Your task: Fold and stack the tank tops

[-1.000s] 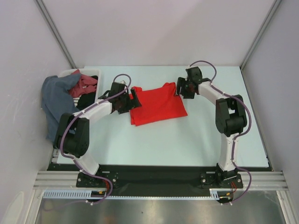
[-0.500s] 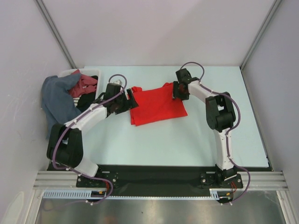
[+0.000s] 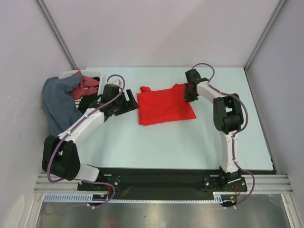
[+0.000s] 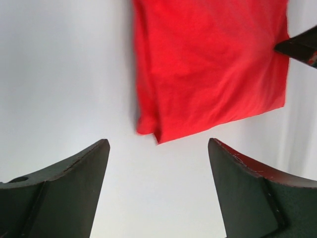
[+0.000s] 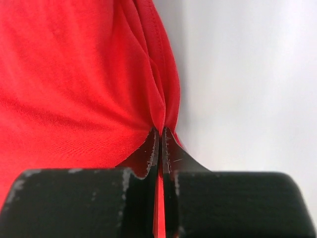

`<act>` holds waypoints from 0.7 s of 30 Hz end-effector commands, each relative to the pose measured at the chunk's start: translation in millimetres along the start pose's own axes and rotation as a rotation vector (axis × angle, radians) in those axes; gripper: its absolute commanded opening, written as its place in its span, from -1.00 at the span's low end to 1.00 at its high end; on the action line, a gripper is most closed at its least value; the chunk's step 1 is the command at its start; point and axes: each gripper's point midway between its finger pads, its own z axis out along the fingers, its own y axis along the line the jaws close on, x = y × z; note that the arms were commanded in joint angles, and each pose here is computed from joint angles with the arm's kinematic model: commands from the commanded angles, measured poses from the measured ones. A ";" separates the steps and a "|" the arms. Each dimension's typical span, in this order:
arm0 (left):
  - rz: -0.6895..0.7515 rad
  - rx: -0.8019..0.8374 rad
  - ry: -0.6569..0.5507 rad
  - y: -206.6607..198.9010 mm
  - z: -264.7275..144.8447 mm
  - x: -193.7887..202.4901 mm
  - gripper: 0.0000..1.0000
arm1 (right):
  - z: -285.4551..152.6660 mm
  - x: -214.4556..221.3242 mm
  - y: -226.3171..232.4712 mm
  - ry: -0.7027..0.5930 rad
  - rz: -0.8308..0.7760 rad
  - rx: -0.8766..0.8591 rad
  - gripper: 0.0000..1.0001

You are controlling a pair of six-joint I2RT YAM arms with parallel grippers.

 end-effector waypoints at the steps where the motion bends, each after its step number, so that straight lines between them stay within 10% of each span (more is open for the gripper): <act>1: 0.039 0.034 -0.041 -12.3 -15.4 -12.7 0.72 | -23.3 -15.3 -101.3 -0.016 0.167 0.169 -1.00; 8: 0.033 0.035 -0.064 -15.2 -26.9 -18.5 0.74 | -66.8 3.6 -254.6 -0.078 0.611 0.315 -0.84; 13: -0.052 -0.074 -0.111 11.5 -37.6 -35.3 0.82 | -120.4 10.3 -284.2 -0.248 0.785 0.386 0.64; 21: -0.102 -0.400 -0.304 74.9 -96.1 -102.3 0.83 | -179.2 -9.2 -227.7 -0.419 0.631 0.350 0.65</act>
